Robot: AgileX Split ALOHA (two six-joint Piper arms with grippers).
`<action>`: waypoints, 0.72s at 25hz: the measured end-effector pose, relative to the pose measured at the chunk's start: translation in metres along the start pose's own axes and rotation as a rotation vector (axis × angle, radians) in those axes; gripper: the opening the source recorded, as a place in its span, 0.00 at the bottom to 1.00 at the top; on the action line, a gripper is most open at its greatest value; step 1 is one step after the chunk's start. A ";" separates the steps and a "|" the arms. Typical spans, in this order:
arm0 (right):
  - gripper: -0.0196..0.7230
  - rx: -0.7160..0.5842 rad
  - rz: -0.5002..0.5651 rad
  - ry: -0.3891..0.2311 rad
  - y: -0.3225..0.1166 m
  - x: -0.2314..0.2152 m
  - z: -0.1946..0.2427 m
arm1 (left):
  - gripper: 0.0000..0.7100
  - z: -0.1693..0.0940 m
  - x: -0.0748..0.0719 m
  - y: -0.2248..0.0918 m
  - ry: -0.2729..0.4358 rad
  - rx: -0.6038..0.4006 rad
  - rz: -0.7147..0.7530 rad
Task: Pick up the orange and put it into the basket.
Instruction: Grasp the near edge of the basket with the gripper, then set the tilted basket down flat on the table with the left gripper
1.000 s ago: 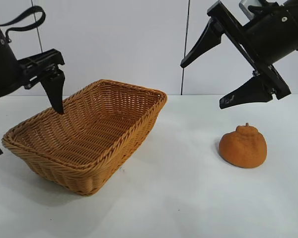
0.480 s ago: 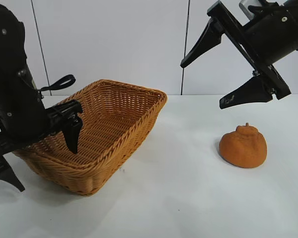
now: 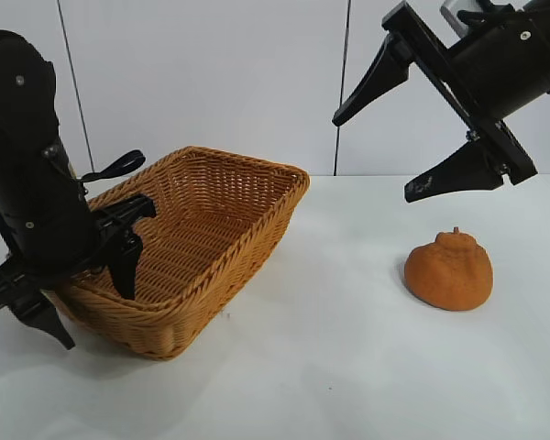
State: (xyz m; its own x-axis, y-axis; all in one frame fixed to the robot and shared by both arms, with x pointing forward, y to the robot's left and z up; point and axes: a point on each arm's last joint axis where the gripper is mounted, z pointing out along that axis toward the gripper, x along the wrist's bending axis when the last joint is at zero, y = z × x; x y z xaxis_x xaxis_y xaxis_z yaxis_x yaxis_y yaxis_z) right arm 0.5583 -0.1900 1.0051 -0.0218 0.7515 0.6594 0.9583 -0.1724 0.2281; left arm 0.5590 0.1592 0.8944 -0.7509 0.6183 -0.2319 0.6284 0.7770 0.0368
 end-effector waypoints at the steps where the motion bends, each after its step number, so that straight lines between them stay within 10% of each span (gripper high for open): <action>1: 0.89 0.001 0.000 0.000 0.000 0.000 0.000 | 0.43 0.000 0.000 0.000 0.001 0.000 -0.007; 6: 0.89 0.004 0.000 0.001 0.000 0.000 0.000 | 0.14 -0.001 -0.002 0.001 -0.017 0.002 -0.060; 18: 0.89 0.004 -0.002 -0.001 0.000 0.000 0.000 | 0.13 -0.031 -0.020 0.048 -0.087 0.066 -0.056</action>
State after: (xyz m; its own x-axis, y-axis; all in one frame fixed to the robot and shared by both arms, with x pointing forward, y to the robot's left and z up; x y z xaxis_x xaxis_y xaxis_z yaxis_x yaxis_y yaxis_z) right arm 0.5579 -0.1900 1.0050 -0.0237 0.7525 0.6581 0.9595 -0.1678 0.2264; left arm 0.5974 0.1876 0.9306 -0.7668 0.5591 -0.3154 0.5998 0.7990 -0.0419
